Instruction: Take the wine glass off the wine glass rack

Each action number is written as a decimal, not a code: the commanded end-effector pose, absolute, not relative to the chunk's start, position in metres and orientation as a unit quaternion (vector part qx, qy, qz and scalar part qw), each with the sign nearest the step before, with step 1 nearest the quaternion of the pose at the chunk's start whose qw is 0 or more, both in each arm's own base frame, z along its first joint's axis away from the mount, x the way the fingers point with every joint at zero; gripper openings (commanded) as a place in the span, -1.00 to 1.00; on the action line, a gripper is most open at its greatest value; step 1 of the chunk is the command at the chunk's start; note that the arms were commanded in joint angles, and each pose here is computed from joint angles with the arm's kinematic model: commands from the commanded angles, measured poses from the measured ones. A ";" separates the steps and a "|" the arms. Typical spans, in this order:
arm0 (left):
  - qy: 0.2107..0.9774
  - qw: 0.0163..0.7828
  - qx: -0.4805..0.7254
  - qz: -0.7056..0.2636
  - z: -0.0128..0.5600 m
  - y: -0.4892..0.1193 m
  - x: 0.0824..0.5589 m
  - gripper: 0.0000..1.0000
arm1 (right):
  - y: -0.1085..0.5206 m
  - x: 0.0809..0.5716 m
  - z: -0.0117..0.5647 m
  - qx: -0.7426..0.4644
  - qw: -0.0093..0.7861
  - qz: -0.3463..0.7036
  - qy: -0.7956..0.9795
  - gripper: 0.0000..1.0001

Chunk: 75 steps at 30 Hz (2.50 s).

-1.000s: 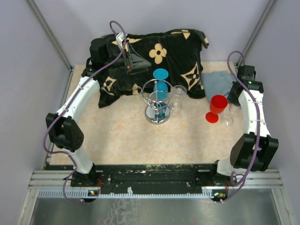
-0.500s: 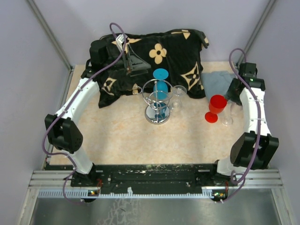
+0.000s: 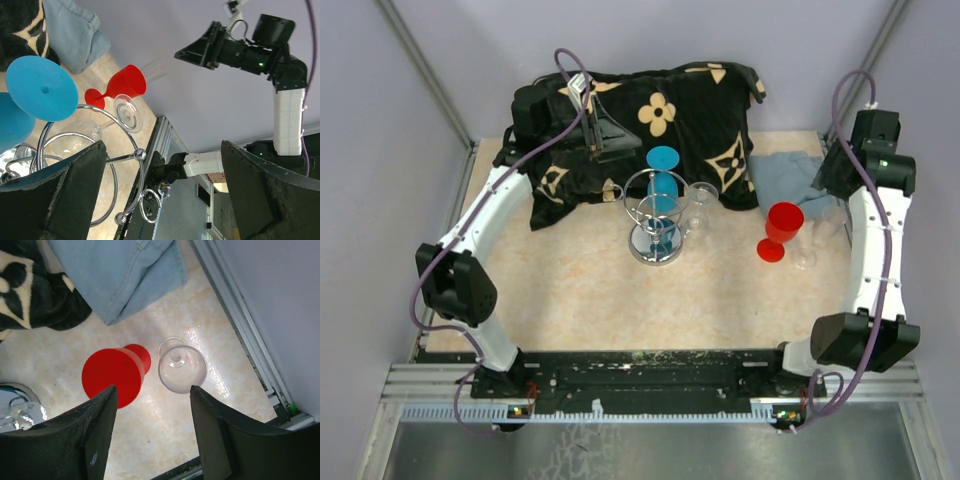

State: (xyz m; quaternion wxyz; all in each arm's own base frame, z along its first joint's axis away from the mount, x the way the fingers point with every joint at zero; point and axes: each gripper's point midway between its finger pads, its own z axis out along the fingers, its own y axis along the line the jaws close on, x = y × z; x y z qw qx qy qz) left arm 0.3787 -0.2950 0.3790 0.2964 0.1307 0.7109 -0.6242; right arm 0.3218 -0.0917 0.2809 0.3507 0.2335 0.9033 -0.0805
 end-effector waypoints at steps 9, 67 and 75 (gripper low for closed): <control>0.719 0.259 0.084 -0.639 0.351 -0.299 0.432 1.00 | -0.068 0.285 0.378 0.225 0.462 -0.032 0.857 0.20; 0.755 0.172 0.042 -0.632 0.257 -0.331 0.450 0.09 | -0.016 0.269 0.389 0.159 0.497 0.089 0.849 0.90; 0.753 0.176 0.045 -0.633 0.261 -0.332 0.451 -0.11 | -0.015 0.269 0.390 0.158 0.498 0.092 0.848 0.91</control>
